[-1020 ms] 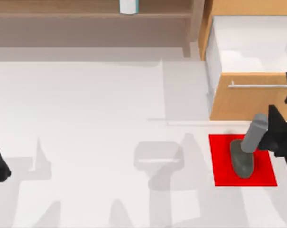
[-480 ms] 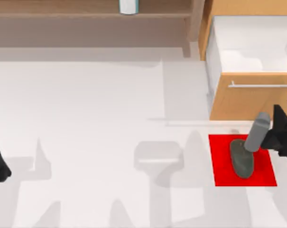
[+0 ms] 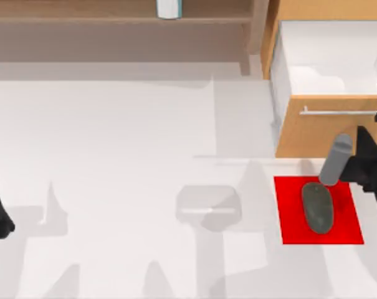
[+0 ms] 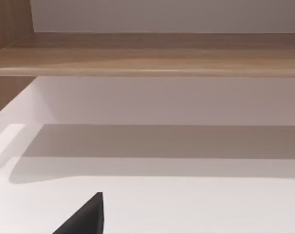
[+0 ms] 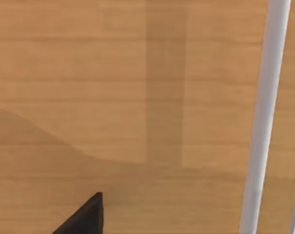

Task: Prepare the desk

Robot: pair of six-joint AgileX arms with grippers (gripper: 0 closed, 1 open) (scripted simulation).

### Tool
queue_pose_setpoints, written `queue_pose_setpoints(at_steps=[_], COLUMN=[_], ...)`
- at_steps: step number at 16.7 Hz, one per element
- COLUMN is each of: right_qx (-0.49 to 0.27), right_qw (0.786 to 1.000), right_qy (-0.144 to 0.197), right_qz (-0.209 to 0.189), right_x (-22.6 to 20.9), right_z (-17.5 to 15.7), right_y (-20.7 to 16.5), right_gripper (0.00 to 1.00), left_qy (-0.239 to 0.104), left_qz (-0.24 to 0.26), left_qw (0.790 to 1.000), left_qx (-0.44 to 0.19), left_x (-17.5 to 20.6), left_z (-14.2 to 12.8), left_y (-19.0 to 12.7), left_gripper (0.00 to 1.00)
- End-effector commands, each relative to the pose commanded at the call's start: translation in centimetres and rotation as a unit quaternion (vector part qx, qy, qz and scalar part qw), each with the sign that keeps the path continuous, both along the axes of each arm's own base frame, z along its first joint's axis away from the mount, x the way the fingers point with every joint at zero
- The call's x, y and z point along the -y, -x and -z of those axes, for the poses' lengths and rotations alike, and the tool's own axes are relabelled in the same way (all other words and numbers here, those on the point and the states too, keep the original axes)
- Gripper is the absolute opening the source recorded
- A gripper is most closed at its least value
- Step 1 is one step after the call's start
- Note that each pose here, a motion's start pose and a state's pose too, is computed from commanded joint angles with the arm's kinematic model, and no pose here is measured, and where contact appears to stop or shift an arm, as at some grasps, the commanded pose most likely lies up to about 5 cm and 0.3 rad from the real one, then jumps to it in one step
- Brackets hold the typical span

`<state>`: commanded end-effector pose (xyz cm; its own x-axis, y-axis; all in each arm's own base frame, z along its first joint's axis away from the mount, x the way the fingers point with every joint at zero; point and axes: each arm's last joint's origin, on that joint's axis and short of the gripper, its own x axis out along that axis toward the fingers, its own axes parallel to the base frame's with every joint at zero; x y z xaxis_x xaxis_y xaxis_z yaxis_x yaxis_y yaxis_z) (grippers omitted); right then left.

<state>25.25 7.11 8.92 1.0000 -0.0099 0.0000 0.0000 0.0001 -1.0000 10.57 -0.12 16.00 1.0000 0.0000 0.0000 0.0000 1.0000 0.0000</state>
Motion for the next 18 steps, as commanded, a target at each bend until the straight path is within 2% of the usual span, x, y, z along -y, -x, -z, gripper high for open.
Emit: queue_pose_setpoints(at_steps=[13,18], right_qx=[0.000,0.000], right_qw=[1.000,1.000], right_qy=[0.000,0.000], right_qz=[0.000,0.000], right_x=[0.00,0.00], right_z=[0.00,0.00], right_y=[0.00,0.00], right_gripper=[0.02,0.00], left_qy=[0.000,0.000], left_qz=[0.000,0.000], left_qw=[1.000,1.000], left_qx=[0.000,0.000], left_x=[0.00,0.00], left_z=[0.00,0.00], left_y=[0.00,0.00], left_gripper=[1.00,1.00])
